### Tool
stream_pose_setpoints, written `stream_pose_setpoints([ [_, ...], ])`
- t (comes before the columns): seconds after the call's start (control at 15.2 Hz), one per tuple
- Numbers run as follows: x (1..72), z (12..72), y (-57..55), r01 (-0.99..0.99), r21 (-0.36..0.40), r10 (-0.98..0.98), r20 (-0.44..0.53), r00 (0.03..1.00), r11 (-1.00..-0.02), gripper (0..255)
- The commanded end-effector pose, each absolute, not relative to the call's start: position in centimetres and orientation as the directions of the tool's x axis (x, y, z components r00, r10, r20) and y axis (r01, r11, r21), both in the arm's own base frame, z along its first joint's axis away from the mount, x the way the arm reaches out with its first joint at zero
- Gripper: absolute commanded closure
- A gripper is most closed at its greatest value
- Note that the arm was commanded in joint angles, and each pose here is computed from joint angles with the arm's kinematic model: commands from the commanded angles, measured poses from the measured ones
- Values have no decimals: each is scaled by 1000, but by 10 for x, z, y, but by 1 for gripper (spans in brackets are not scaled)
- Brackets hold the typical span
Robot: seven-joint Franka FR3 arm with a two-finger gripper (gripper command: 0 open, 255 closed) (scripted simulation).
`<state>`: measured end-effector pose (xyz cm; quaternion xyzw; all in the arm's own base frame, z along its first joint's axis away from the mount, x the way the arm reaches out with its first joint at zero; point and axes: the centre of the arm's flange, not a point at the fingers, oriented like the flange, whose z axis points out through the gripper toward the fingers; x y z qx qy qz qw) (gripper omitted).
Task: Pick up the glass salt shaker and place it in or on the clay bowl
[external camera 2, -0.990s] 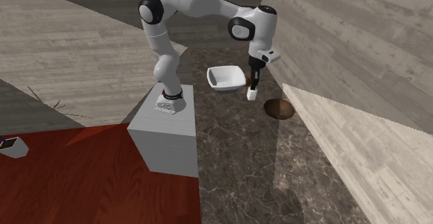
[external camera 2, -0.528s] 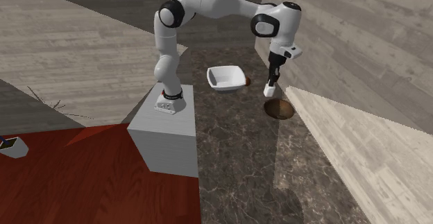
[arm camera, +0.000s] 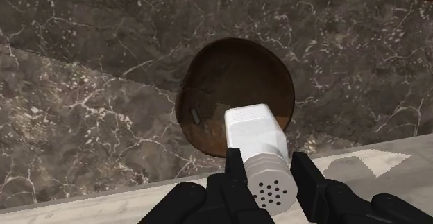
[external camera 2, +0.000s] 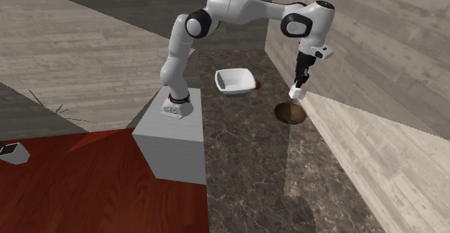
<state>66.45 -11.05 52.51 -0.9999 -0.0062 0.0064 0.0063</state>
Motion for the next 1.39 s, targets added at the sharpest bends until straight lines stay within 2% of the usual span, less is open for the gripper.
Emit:
stream_pose_setpoints([
  [0.0,668,515,-110,12,-13,13,-12,1000,-1000,255],
  [1.32,668,421,-110,12,-13,13,-12,1000,-1000,255],
])
